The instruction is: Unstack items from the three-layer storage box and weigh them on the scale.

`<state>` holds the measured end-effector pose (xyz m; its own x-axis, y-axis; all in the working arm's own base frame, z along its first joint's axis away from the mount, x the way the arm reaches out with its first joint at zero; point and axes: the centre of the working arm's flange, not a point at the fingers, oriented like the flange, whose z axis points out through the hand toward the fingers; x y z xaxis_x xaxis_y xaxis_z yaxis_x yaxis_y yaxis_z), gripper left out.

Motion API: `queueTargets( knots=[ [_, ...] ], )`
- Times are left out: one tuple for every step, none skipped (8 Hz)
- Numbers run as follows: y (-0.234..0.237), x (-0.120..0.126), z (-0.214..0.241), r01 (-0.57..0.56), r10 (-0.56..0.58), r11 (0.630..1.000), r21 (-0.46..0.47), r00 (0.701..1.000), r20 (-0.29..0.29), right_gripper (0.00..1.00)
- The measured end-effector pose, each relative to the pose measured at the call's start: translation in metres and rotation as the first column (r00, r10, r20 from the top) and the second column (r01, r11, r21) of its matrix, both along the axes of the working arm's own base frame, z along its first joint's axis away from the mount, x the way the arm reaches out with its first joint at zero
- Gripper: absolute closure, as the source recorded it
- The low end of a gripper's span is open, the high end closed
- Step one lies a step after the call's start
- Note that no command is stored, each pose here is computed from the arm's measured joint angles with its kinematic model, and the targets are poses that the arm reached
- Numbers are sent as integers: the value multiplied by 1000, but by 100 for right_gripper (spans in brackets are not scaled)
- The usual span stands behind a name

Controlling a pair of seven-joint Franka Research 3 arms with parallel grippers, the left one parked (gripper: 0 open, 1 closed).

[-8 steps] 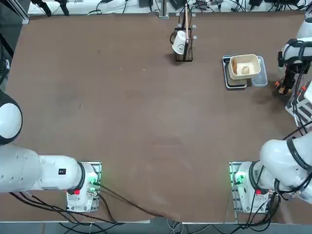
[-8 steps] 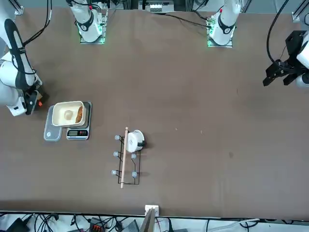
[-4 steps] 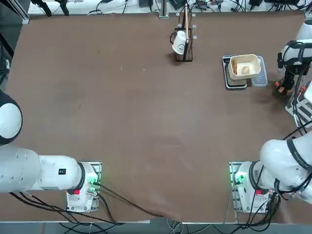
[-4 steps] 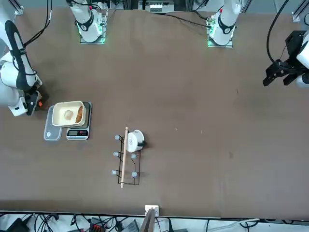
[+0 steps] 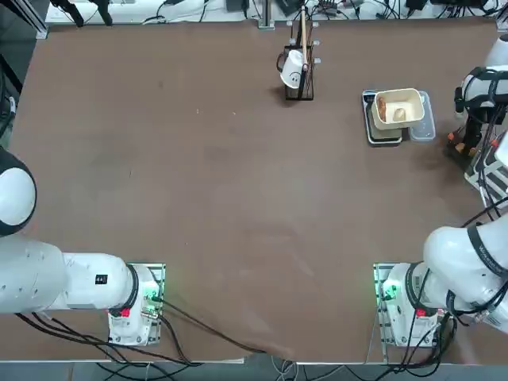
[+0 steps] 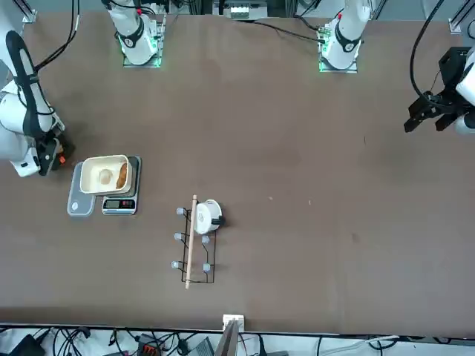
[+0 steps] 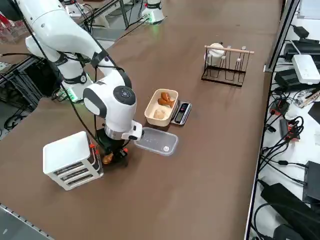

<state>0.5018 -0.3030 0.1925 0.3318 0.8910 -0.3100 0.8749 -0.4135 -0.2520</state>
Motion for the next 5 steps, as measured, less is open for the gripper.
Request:
queueTargets(
  knots=[
    [0,0,1,11,-11,1000,2,1000,-5,62],
    [-1,2,6,50,-50,999,19,999,-7,62],
    [3,8,20,100,-100,994,51,995,1,62],
    [10,17,39,154,-155,985,77,988,12,62],
    [15,26,62,208,-211,974,84,977,27,62]
  ],
)
